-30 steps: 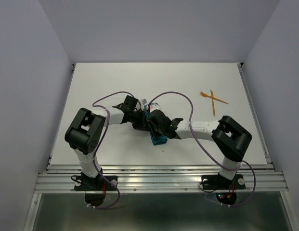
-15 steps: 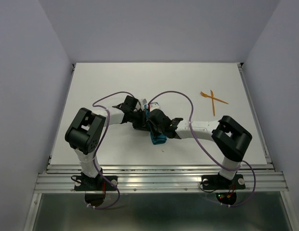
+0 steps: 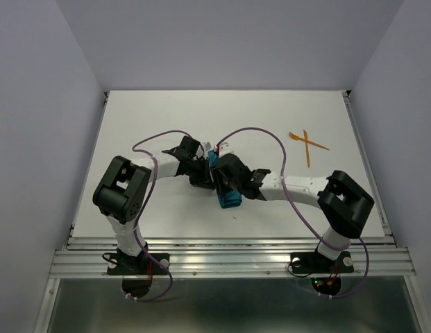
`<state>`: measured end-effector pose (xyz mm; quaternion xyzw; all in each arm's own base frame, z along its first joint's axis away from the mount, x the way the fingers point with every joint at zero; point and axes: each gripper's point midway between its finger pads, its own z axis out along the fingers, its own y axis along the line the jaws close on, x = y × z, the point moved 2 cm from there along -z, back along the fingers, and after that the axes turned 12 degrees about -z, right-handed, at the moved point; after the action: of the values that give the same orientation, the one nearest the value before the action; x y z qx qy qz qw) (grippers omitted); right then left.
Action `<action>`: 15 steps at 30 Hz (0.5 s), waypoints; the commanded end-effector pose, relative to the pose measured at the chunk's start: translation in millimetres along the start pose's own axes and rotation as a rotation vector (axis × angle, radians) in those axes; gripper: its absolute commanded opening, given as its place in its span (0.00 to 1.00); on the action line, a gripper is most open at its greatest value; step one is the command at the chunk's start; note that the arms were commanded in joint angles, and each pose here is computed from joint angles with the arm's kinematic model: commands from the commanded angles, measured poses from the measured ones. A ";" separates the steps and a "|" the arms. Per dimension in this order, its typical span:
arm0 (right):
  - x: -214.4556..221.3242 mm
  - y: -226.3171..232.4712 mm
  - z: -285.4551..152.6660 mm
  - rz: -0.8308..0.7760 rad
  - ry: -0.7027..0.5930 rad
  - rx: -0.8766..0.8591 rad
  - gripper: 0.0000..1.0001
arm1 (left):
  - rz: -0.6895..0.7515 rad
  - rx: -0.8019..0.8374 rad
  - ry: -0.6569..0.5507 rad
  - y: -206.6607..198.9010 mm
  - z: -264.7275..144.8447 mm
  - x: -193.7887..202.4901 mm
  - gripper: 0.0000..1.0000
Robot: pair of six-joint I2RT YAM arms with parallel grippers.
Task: Fold the napkin into a case and place the utensils inside
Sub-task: Smooth out the smaller rectangle-folded napkin at the center of the board.
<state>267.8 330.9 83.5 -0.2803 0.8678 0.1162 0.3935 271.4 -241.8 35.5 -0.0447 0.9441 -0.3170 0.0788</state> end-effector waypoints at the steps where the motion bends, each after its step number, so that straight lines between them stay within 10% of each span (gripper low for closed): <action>1: -32.8 -1.7 -23.0 0.046 -0.133 0.010 0.48 | 0.047 -0.032 -0.052 -9.1 -25.0 -11.3 0.00; 8: -29.7 -16.0 -44.8 0.136 -0.166 0.026 0.47 | 0.068 0.016 -0.095 -33.4 -40.7 -27.1 0.00; 12: -17.6 -29.9 -46.1 0.233 -0.144 0.022 0.10 | 0.072 0.078 -0.093 -50.4 -41.3 -34.0 0.00; 15: -13.8 -27.5 -42.9 0.293 -0.141 -0.018 0.01 | 0.074 0.112 -0.098 -61.3 -37.6 -42.4 0.00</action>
<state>260.1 292.5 115.9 -0.1924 0.8705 0.1540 0.4260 294.4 -246.3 79.1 -0.0352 0.9379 -0.3240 0.1186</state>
